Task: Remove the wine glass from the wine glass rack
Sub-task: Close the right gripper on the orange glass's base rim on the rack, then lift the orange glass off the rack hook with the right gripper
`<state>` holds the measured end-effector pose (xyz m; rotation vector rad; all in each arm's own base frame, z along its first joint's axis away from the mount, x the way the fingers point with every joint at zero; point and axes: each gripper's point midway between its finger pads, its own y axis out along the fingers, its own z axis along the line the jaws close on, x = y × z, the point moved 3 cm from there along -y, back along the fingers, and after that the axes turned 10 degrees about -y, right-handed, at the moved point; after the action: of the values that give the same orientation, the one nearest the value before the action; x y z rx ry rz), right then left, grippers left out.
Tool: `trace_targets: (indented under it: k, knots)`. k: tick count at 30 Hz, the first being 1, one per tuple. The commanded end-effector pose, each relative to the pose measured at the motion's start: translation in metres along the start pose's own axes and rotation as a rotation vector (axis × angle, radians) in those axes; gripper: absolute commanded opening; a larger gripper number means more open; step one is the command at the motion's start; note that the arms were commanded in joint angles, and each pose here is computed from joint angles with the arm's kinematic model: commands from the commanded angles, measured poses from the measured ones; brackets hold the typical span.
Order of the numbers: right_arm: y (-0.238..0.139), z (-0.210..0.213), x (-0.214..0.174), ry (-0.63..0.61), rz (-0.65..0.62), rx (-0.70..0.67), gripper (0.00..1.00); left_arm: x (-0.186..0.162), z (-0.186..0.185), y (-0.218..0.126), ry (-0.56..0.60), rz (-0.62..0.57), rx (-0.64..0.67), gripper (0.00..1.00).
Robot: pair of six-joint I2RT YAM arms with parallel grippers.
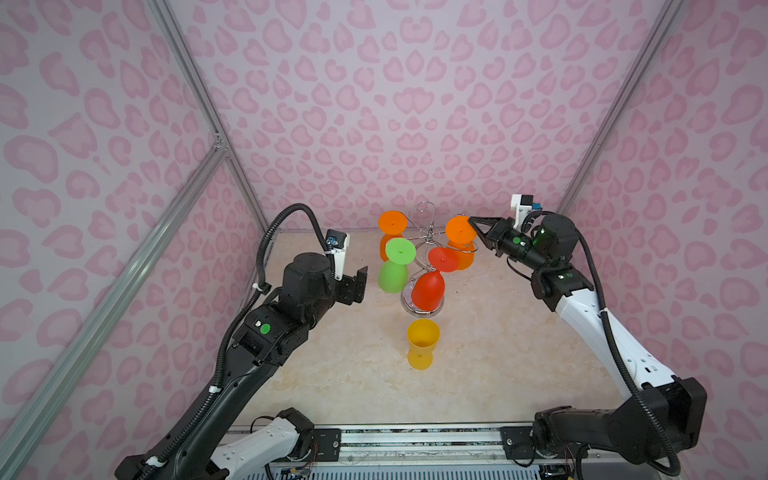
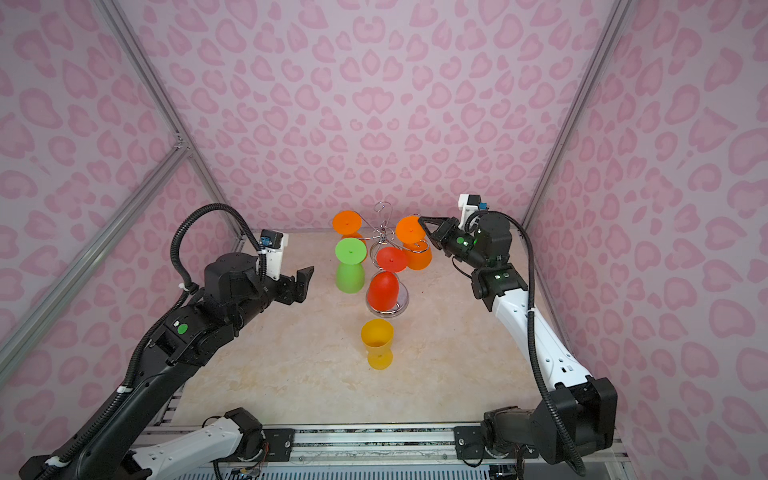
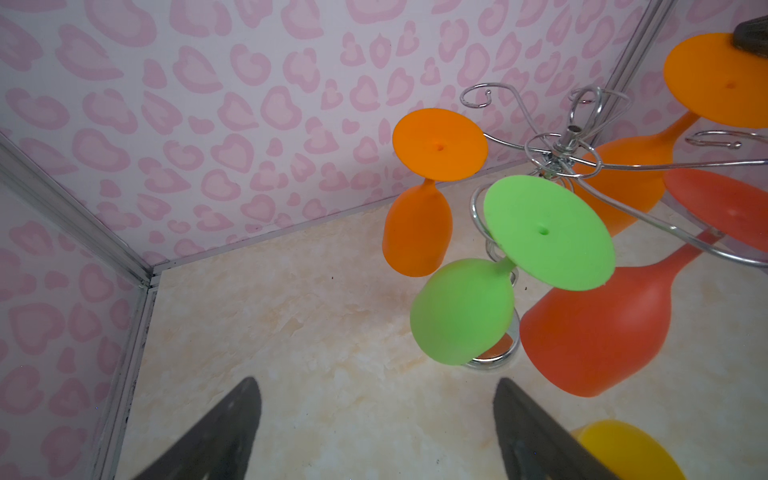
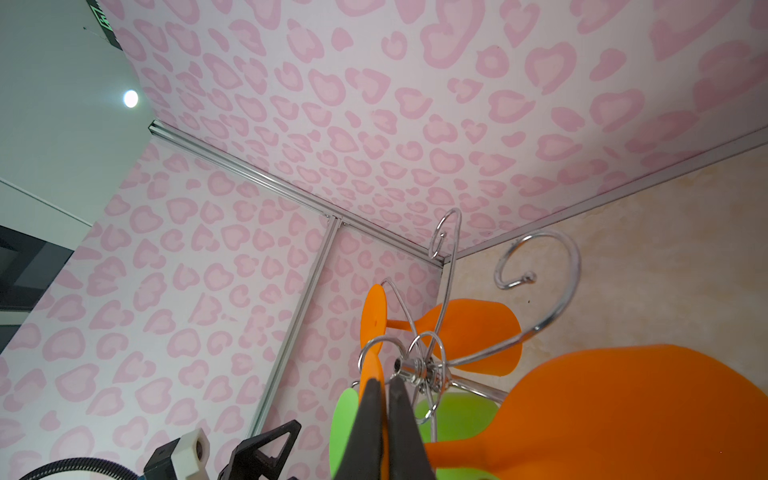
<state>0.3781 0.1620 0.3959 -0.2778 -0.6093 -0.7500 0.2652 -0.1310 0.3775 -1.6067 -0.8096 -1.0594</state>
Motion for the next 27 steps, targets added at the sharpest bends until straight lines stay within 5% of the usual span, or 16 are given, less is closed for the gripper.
trace_targets:
  k: [1,16,27]
  knots:
    - [0.003,-0.003,0.001,-0.037,0.007,-0.022,0.0,0.004,0.001,-0.002,-0.008,-0.02,0.006,0.89]
    - [0.003,-0.021,0.011,-0.1,-0.006,-0.132,0.0,0.004,0.001,-0.002,0.002,-0.016,0.003,0.89]
    - [-0.049,-0.046,0.047,-0.131,-0.123,-0.26,0.0,0.004,0.002,-0.002,0.002,-0.015,0.008,0.89]
